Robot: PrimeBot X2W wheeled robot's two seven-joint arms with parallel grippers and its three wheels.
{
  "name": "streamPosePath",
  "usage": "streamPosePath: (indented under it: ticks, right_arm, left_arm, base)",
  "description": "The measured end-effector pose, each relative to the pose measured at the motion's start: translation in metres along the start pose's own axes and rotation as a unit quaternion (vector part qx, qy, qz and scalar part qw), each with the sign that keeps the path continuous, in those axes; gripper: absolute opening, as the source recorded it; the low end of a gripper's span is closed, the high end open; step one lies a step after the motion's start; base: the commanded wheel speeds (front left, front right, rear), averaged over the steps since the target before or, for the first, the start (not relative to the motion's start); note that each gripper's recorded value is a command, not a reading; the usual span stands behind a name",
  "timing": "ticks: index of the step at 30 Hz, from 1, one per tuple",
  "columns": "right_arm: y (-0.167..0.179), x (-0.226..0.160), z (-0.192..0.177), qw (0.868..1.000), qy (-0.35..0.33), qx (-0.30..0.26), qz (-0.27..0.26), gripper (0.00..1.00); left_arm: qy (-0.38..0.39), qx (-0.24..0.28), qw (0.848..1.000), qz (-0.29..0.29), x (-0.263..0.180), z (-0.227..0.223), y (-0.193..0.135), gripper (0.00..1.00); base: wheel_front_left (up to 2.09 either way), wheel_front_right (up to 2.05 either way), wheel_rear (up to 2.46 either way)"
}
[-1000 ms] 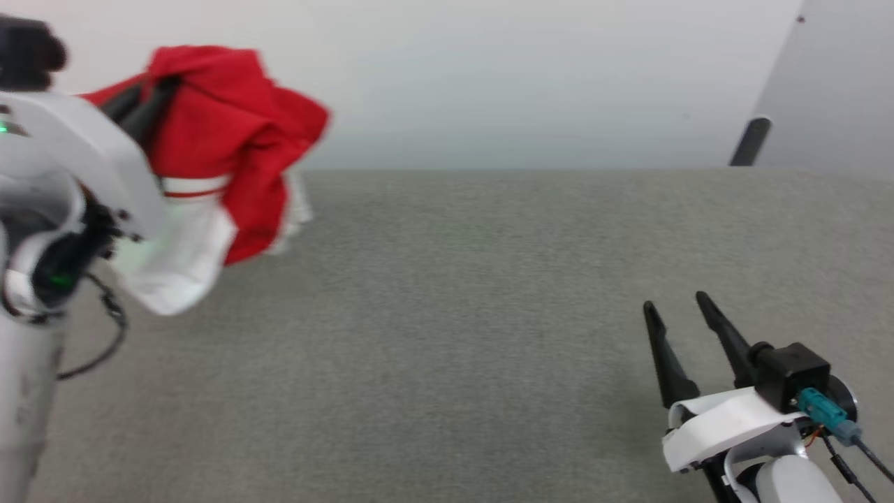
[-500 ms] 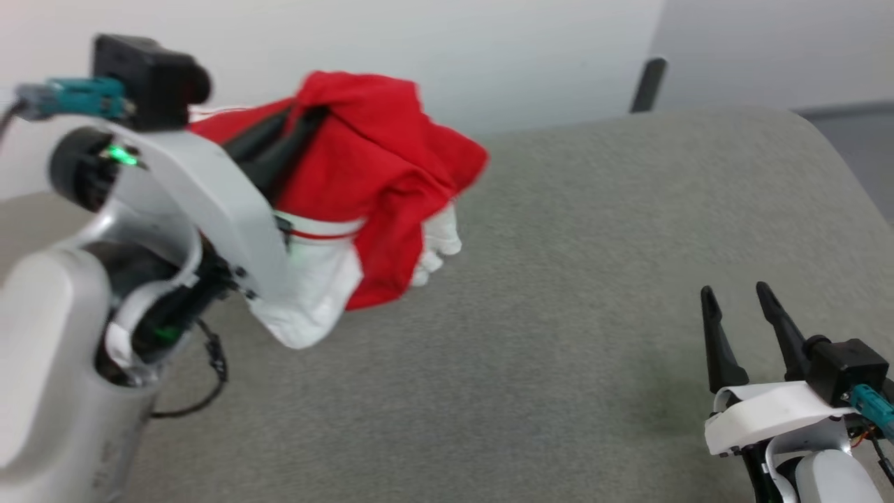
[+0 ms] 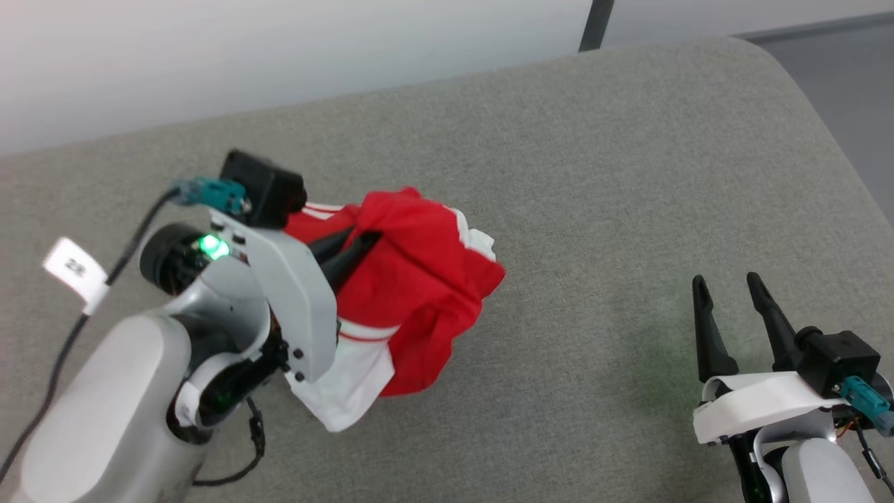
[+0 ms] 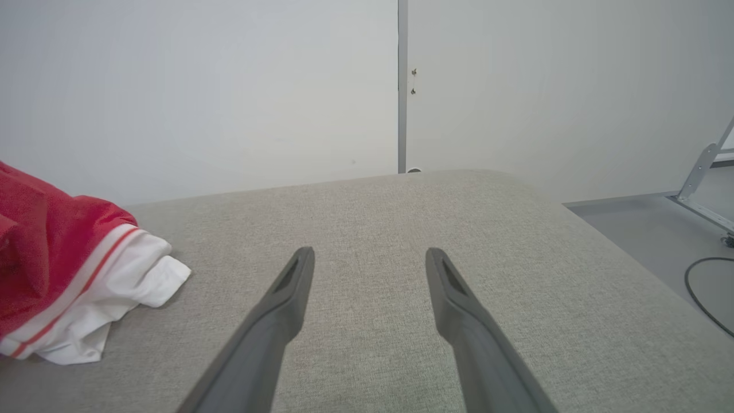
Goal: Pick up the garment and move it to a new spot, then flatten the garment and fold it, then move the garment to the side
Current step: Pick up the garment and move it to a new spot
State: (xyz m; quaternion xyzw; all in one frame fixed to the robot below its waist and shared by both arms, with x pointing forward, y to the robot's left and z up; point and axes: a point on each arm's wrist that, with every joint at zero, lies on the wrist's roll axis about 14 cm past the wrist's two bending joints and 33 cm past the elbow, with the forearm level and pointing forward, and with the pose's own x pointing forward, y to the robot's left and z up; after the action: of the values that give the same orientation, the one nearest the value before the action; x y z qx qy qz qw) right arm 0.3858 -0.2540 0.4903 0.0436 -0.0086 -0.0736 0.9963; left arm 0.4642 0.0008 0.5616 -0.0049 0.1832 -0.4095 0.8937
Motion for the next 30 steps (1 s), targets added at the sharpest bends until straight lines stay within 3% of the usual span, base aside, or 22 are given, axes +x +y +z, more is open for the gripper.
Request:
streamPosePath:
  ticks: [12,15,17,30]
  right_arm:
    - [0.004,0.006,-0.015,1.000,0.019,0.005,0.003,1.00]
    - [0.007,0.007,-0.017,1.000,0.021,0.006,0.007,1.00]
    - [0.009,0.007,-0.016,1.000,0.020,0.008,0.010,1.00]
    - [0.032,0.010,0.000,0.999,-0.003,0.001,0.049,1.00]
  left_arm:
    - [0.126,-0.045,0.991,0.005,0.010,-0.089,0.020,0.00]
    - [0.137,-0.051,0.989,0.013,0.008,-0.098,0.025,0.50]
    - [0.139,-0.051,0.989,0.017,0.006,-0.100,0.027,1.00]
    - [0.077,-0.045,0.995,0.053,-0.027,-0.075,0.036,1.00]
  base:
    - [0.00,0.00,0.00]
    - [0.00,0.00,0.00]
    - [0.00,0.00,0.00]
    - [0.00,0.00,0.00]
